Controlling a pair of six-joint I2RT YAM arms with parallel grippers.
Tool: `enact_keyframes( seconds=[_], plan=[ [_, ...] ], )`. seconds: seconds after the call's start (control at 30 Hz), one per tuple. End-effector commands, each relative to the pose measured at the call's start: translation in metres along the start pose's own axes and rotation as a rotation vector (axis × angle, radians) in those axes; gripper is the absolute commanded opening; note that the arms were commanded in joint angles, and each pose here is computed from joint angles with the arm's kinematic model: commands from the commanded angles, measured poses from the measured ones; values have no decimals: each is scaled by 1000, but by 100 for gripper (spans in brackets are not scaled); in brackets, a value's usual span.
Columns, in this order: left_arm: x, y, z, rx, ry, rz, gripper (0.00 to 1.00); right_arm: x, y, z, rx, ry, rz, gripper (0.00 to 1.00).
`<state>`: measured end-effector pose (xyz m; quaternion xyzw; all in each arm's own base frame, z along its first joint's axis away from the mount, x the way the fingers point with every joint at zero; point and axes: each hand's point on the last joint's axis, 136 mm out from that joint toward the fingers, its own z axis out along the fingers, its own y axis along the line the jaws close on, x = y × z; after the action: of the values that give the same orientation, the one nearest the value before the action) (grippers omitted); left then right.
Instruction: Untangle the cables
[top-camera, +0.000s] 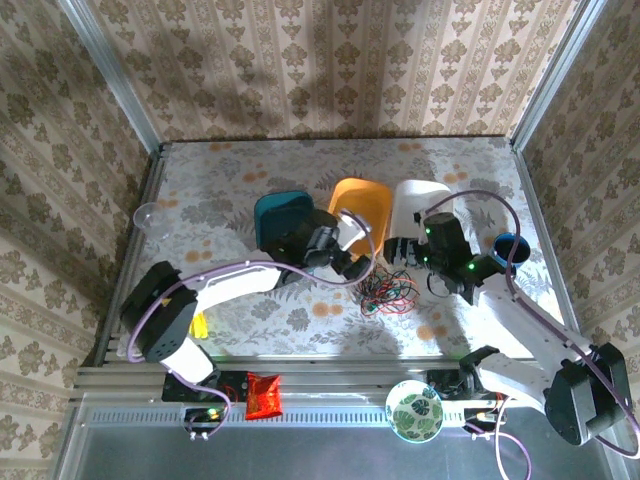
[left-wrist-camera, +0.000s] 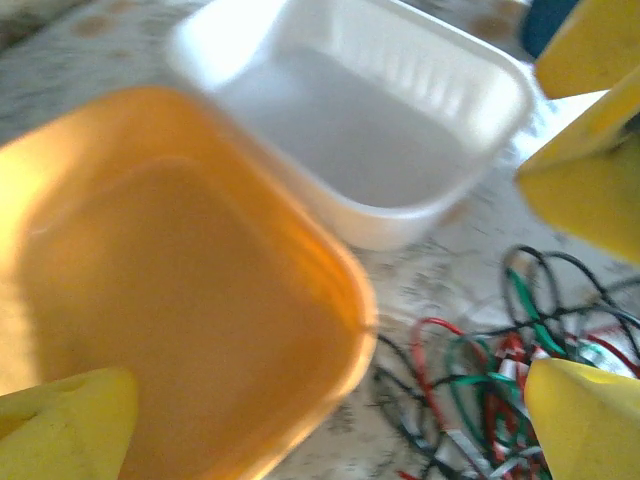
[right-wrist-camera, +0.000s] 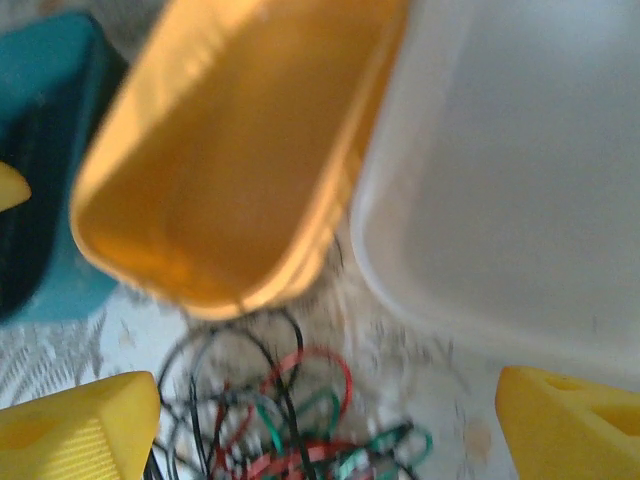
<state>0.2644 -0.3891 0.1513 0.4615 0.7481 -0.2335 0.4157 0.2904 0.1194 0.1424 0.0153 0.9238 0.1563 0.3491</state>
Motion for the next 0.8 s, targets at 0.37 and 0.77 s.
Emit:
enact_keyframes(
  seconds=[0.37, 0.77],
  plan=[
    [16, -24, 39, 168, 107, 40, 100, 93, -25, 4, 83, 382, 54, 81],
    [25, -9, 52, 32, 140, 58, 100, 82, -17, 12, 58, 373, 31, 56]
  ],
)
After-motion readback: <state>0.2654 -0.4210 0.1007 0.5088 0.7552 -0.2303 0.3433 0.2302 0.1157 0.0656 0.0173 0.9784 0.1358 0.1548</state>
